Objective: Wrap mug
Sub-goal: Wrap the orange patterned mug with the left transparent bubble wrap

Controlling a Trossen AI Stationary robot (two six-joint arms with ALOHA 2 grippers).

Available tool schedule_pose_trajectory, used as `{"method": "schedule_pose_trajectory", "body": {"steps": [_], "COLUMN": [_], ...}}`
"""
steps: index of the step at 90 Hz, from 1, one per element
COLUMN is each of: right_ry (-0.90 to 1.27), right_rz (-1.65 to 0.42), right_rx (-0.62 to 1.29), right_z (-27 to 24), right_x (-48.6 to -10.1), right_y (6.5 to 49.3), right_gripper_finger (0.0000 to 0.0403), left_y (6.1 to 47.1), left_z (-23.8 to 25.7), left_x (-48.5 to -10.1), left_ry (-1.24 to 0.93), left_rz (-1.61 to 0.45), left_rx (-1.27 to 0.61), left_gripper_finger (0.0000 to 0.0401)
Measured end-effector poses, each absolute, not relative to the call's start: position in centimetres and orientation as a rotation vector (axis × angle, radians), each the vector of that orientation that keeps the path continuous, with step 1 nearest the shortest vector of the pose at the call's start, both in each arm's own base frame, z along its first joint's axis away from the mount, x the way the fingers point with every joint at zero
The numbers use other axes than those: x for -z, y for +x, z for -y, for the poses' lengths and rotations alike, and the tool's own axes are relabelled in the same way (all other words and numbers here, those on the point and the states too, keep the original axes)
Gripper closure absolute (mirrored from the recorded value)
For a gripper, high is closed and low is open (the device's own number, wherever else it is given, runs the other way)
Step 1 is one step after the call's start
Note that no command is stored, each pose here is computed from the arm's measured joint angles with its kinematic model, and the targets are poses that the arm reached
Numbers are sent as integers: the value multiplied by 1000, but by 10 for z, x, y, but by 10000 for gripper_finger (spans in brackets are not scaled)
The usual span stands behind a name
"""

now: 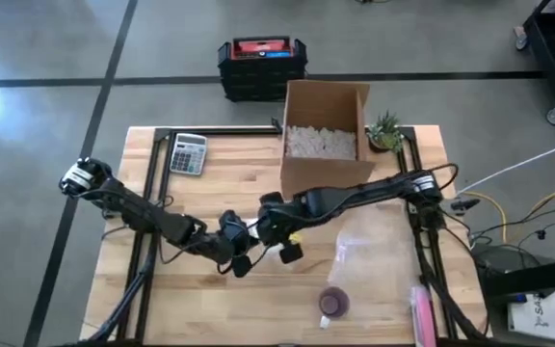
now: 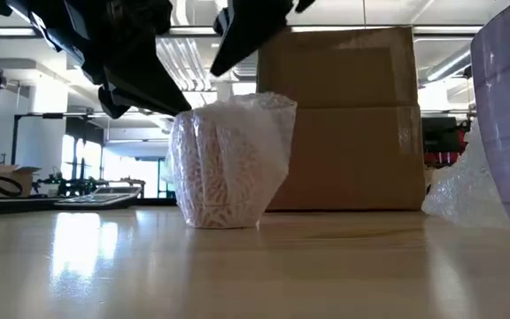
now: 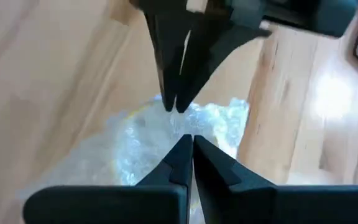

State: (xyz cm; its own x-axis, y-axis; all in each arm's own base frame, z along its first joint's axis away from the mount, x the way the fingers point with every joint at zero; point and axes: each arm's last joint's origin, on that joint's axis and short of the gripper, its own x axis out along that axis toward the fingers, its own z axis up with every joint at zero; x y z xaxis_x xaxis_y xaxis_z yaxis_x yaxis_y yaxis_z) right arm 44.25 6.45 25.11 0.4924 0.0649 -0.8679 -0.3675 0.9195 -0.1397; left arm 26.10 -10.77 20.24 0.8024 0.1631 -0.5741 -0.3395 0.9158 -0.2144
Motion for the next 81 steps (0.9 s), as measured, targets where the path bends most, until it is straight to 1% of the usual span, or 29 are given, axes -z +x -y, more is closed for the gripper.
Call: {"method": "schedule_pose_trajectory", "body": {"steps": [13,29,45,56,65,81], "right_ry": [-300,-304,-305,-305,-307,-310], "right_rz": [-1022,-1124,-1149,-1149,-1137,-1052], "right_rx": [-260,-266,-267,-268,-269,-264], "right_z": [-62,-64,-64,-64,-63,-62], "right_x": [-238,-185,-170,-178,-194,-242], "right_y": [450,464,468,465,460,451], "right_gripper_finger": [403,403,403,403,403,403], "left_y": [261,261,261,261,261,261], "left_z": [108,108,108,108,108,108], "left_x": [-202,-203,-203,-203,-203,-203], "left_ry": [-317,-319,-322,-324,-324,-324], "left_rz": [-581,-579,-580,-578,-578,-578], "left_rx": [-274,-273,-267,-266,-265,-265], "left_gripper_finger": [379,379,379,379,379,379]}}
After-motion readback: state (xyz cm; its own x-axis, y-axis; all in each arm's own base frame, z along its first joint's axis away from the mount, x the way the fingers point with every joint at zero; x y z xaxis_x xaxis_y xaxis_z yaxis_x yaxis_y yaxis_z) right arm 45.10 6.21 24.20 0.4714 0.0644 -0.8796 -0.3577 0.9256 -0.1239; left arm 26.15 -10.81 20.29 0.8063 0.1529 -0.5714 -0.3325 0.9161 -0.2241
